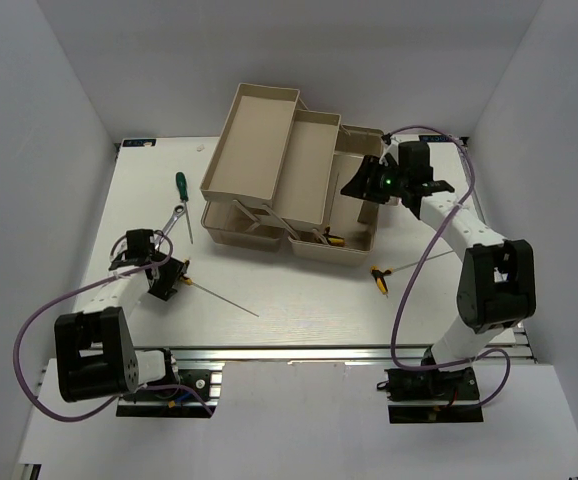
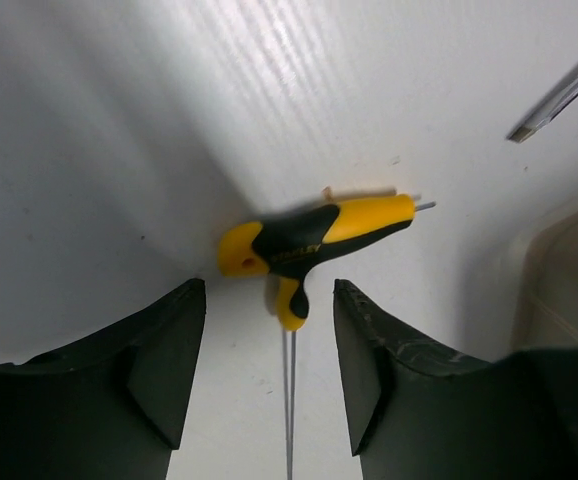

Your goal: Sort the tools into containers

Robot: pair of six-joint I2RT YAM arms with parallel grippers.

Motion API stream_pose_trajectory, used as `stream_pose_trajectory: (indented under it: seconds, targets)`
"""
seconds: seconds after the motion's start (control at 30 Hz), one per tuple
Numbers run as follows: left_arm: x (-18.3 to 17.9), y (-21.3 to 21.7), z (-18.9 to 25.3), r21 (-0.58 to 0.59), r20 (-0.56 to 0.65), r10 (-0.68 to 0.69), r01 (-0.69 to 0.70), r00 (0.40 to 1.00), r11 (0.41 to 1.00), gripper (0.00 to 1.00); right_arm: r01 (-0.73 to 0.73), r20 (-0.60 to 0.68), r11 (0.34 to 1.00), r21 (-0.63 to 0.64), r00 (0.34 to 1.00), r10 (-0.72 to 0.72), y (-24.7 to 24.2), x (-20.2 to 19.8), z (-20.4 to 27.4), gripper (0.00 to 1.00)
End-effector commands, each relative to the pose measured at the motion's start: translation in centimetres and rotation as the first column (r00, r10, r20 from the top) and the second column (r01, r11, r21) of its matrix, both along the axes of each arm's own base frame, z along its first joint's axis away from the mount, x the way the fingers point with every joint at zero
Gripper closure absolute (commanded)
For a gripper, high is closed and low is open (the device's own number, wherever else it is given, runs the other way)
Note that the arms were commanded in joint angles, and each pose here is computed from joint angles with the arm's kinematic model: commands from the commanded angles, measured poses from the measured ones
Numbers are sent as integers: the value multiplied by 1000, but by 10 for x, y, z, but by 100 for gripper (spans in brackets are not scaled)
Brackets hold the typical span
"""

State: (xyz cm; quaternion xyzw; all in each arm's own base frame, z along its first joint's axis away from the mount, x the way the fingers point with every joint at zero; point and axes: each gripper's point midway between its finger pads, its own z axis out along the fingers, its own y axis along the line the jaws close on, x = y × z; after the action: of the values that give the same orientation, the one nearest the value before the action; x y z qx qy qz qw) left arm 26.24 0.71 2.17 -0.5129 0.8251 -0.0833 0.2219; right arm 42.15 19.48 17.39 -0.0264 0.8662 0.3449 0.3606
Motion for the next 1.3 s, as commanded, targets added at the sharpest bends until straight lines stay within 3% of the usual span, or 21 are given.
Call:
stream_pose_trajectory:
  seconds: [0.0,0.23,0.47,0.63,0.87,1.1,1.27]
  targets:
    - [7,5,-5,30,-11,-15,15,1000,999,36,-37,144,999,25,989,33,-2,-3,46,44]
    - [20,4,-12,46,-38,-48,50,998,998,40,-60,241,998,-3,969,58,-20,-35,70,43]
    - [11,-11,-27,104,-172,-131,150,976,983,44,-7,224,1000,-19,974,11,-43,-51,59,42]
    - [7,-34,-31,147,-198,-233,264,952,953,44,16,207,1000,-23,978,-11,-54,-57,49,42]
    - [0,-27,-41,228,-299,-264,338,917,913,45,24,197,1000,-16,980,-21,-57,-61,47,42]
    - [-21,-11,-58,278,-405,-234,363,884,889,54,33,193,999,-15,981,-29,-60,-63,46,42]
    - [-27,-13,-59,256,-415,-244,370,877,893,71,34,188,999,-11,982,-31,-61,-68,43,42]
